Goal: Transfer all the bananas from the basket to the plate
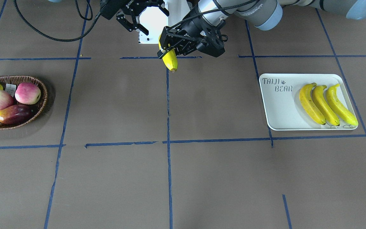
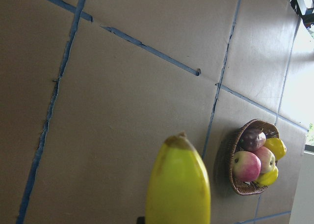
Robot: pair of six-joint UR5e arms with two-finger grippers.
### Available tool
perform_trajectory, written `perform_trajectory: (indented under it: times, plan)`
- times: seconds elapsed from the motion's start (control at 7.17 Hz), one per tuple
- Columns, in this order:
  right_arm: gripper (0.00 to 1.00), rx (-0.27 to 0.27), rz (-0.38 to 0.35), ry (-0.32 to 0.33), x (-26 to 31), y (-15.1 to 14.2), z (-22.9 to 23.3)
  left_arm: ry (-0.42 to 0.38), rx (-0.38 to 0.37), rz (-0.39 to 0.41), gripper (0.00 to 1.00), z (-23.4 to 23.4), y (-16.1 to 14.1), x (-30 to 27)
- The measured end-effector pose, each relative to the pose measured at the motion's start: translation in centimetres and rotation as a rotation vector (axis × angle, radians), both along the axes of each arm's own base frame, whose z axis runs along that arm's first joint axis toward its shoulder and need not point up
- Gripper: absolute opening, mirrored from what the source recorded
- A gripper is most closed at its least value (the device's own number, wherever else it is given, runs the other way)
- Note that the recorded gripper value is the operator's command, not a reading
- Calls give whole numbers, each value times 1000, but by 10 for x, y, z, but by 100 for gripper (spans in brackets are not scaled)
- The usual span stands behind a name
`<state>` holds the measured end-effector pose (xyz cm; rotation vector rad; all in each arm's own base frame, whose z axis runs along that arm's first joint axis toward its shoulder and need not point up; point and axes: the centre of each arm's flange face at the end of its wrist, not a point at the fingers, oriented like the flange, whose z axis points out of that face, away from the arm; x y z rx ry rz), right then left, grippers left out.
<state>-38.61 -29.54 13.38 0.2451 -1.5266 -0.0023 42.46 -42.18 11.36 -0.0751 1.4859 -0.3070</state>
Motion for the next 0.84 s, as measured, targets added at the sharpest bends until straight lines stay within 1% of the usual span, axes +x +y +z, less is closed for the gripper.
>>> perform_trajectory:
  times: [0.14, 0.28, 0.42, 0.56, 0.7, 0.84]
  plan:
    - [100, 0, 1, -1, 8, 3, 2, -58, -18, -24, 0, 23, -17, -6]
    - [100, -2, 7, 3, 18, 5, 8, -158, -5, -35, 0, 58, -32, -14]
    - [100, -6, 19, 12, 30, 4, 15, -274, 33, -35, 0, 101, -46, -28]
    - [100, -13, 45, 26, 42, -2, 23, -390, 61, -27, 0, 154, -56, -52]
    - [100, -26, 76, 51, 53, -12, 34, -476, 58, -19, 0, 206, -58, -77]
    - [100, -45, 108, 86, 64, -24, 49, -543, 50, -6, 0, 249, -53, -95]
